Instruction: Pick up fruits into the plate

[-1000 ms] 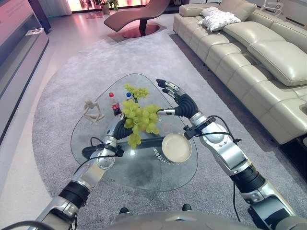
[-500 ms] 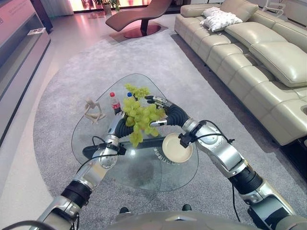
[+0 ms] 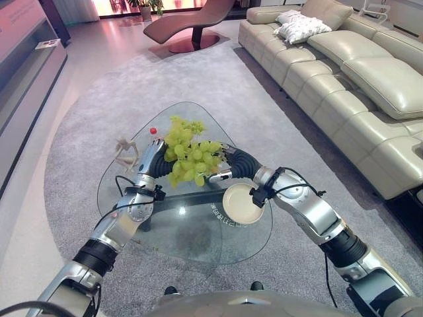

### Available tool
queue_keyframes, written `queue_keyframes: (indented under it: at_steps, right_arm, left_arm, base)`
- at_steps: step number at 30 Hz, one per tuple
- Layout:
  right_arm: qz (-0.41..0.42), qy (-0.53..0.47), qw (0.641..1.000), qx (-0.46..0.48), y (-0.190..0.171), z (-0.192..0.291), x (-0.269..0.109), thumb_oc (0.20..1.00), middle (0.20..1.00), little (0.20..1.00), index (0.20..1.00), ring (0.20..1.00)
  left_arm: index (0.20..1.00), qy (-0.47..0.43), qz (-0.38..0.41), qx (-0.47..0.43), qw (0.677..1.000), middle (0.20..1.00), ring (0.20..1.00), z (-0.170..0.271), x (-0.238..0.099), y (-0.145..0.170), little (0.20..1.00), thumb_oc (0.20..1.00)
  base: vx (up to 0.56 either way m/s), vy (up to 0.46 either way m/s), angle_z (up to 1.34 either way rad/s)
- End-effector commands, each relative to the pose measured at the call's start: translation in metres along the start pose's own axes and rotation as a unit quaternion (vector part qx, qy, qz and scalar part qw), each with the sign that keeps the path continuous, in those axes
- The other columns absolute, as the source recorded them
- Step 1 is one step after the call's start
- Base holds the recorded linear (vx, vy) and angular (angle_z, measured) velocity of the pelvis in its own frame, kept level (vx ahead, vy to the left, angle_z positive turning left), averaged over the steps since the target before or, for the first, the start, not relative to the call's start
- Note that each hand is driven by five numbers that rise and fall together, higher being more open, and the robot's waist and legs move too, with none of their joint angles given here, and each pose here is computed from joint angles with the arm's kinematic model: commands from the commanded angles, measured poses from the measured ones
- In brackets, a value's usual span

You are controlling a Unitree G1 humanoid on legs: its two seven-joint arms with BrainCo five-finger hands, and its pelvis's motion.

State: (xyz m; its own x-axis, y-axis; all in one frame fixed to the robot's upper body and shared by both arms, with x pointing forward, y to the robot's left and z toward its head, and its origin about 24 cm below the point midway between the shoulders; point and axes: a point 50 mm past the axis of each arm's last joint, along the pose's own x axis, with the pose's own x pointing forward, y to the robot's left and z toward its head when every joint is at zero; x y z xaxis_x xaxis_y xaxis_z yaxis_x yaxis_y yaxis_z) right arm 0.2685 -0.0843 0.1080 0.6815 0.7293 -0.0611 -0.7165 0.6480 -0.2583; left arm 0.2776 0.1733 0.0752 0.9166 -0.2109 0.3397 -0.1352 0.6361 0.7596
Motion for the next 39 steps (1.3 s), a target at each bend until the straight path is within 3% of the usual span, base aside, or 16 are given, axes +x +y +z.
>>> queue_keyframes:
  at_steps: [1, 16, 25, 26, 27, 28, 29, 31, 32, 33, 34, 35, 36, 39]
  right_arm:
    - [0.014, -0.084, 0.996, -0.02, 0.005, 0.036, 0.011, 1.0, 1.0, 1.0, 1.0, 1.0]
    - [-0.037, -0.148, 0.988, 0.018, 0.011, 0.06, 0.022, 1.0, 1.0, 1.0, 1.0, 1.0]
    - [-0.041, -0.132, 0.99, 0.035, 0.013, 0.06, 0.031, 1.0, 1.0, 1.0, 1.0, 1.0]
    - [-0.037, -0.126, 0.991, 0.032, 0.013, 0.059, 0.031, 0.903, 0.903, 0.903, 0.903, 0.903]
    - [-0.035, -0.122, 0.991, 0.03, 0.013, 0.058, 0.031, 0.636, 0.636, 0.636, 0.636, 0.636]
    - [-0.033, -0.113, 0.993, 0.029, 0.013, 0.055, 0.031, 0.31, 0.31, 0.31, 0.31, 0.31]
    - [-0.032, -0.109, 0.993, 0.03, 0.013, 0.054, 0.031, 0.2, 0.2, 0.2, 0.2, 0.2]
    - [-0.028, -0.103, 0.994, 0.033, 0.012, 0.052, 0.031, 0.2, 0.2, 0.2, 0.2, 0.2]
    - [-0.03, -0.1, 0.994, 0.03, 0.011, 0.051, 0.03, 0.294, 0.294, 0.294, 0.294, 0.294]
    - [-0.033, -0.096, 0.994, 0.03, 0.01, 0.049, 0.029, 0.589, 0.589, 0.589, 0.589, 0.589]
    - [-0.034, -0.096, 0.994, 0.03, 0.009, 0.049, 0.029, 0.589, 0.589, 0.589, 0.589, 0.589]
    - [-0.037, -0.095, 0.994, 0.029, 0.008, 0.048, 0.028, 0.903, 0.903, 0.903, 0.903, 0.903]
    - [-0.038, -0.094, 0.994, 0.029, 0.007, 0.047, 0.028, 1.0, 1.0, 1.0, 1.0, 1.0]
    - [-0.045, -0.093, 0.994, 0.028, 0.005, 0.046, 0.026, 1.0, 1.0, 1.0, 1.0, 1.0]
  left_arm:
    - [0.2, -0.098, 0.046, 0.002, 0.994, 0.2, 0.2, 0.038, 0.042, 0.024, 0.2, 0.2]
    - [0.2, -0.11, -0.057, -0.019, 0.992, 0.2, 0.2, 0.06, 0.036, -0.022, 0.2, 0.2]
    - [0.2, -0.126, -0.063, -0.019, 0.99, 0.2, 0.2, 0.067, 0.035, -0.029, 0.2, 0.2]
    - [0.2, -0.128, -0.058, -0.018, 0.99, 0.2, 0.2, 0.068, 0.036, -0.028, 0.2, 0.2]
    - [0.2, -0.13, -0.054, -0.015, 0.99, 0.2, 0.2, 0.068, 0.036, -0.027, 0.2, 0.2]
    - [0.2, -0.133, -0.044, -0.012, 0.99, 0.2, 0.2, 0.068, 0.037, -0.024, 0.2, 0.2]
    - [0.2, -0.133, -0.036, -0.011, 0.99, 0.2, 0.2, 0.068, 0.038, -0.022, 0.2, 0.2]
    - [0.2, -0.133, -0.023, -0.008, 0.991, 0.2, 0.2, 0.067, 0.039, -0.018, 0.2, 0.2]
    - [0.2, -0.132, -0.011, -0.006, 0.991, 0.2, 0.2, 0.066, 0.04, -0.014, 0.2, 0.2]
    - [0.2, -0.131, 0.002, -0.004, 0.991, 0.2, 0.2, 0.065, 0.041, -0.01, 0.2, 0.2]
    - [0.2, -0.132, 0.005, -0.003, 0.991, 0.2, 0.2, 0.064, 0.041, -0.009, 0.2, 0.2]
    - [0.2, -0.13, 0.014, 0.0, 0.991, 0.2, 0.2, 0.063, 0.042, -0.006, 0.2, 0.2]
    - [0.2, -0.128, 0.02, 0.001, 0.992, 0.2, 0.2, 0.062, 0.042, -0.005, 0.2, 0.2]
    - [0.2, -0.113, 0.047, -0.002, 0.993, 0.2, 0.2, 0.057, 0.044, 0.002, 0.2, 0.2]
  base:
    - [0.0, 0.0, 0.0]
    - [0.0, -0.001, -0.04]
    - [0.0, 0.0, -0.01]
    - [0.0, 0.0, 0.0]
    - [0.0, 0.0, 0.0]
    - [0.0, 0.0, 0.0]
    - [0.0, 0.0, 0.0]
    - [0.0, 0.0, 0.0]
    - [0.0, 0.0, 0.0]
    - [0.0, 0.0, 0.0]
    - [0.0, 0.0, 0.0]
    - [0.0, 0.0, 0.0]
    - [0.0, 0.0, 0.0]
    - [0.0, 0.0, 0.0]
